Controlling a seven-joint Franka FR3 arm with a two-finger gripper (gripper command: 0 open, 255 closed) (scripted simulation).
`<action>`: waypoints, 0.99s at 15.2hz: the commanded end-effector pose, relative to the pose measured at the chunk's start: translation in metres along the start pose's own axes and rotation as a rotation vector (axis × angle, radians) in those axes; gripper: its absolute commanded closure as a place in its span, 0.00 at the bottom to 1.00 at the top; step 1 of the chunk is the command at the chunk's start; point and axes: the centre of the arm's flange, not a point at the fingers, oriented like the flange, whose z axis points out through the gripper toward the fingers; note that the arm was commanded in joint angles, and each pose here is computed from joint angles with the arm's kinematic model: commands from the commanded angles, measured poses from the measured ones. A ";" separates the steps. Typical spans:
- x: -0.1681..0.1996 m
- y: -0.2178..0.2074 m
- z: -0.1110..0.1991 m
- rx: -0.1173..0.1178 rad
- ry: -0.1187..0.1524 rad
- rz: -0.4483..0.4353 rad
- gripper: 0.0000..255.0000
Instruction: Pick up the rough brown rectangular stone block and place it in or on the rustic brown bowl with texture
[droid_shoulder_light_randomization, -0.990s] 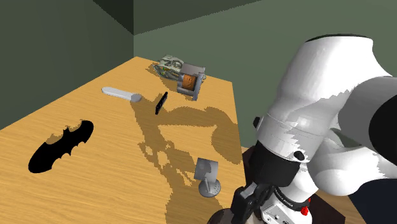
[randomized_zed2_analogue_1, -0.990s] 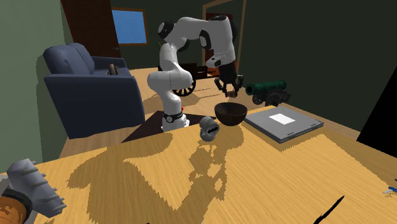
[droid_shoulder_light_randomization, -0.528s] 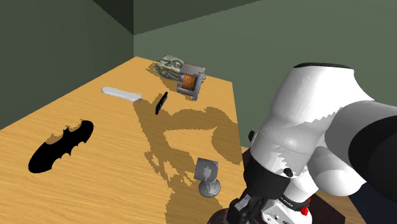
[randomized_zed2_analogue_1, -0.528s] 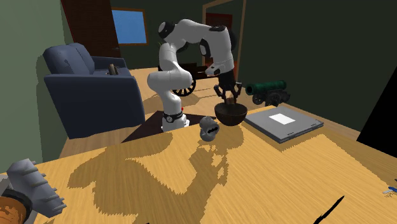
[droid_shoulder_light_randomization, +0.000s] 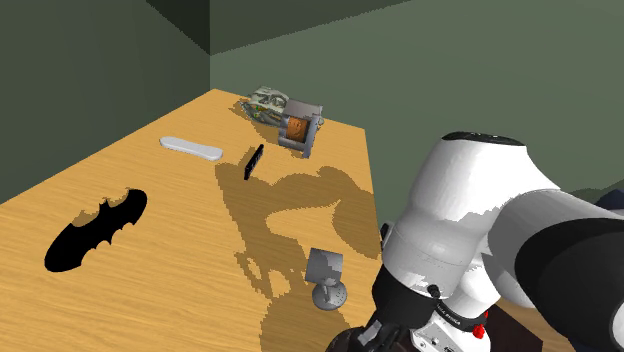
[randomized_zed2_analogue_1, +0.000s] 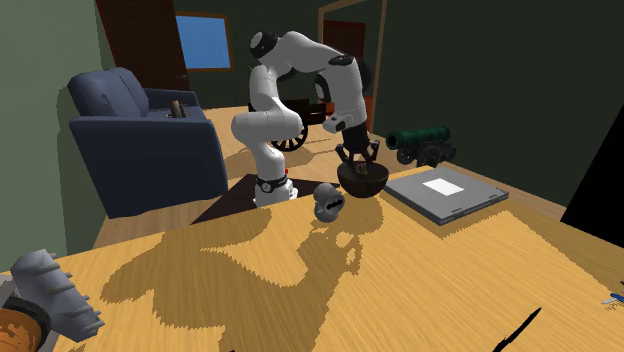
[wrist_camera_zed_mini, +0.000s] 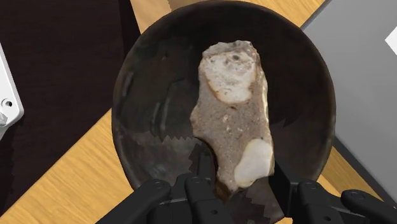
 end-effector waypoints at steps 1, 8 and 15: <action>0.000 0.000 0.002 0.000 0.000 0.000 1.00; 0.000 0.000 0.002 0.000 0.000 0.000 0.00; 0.000 0.000 -0.038 0.000 0.000 0.000 0.00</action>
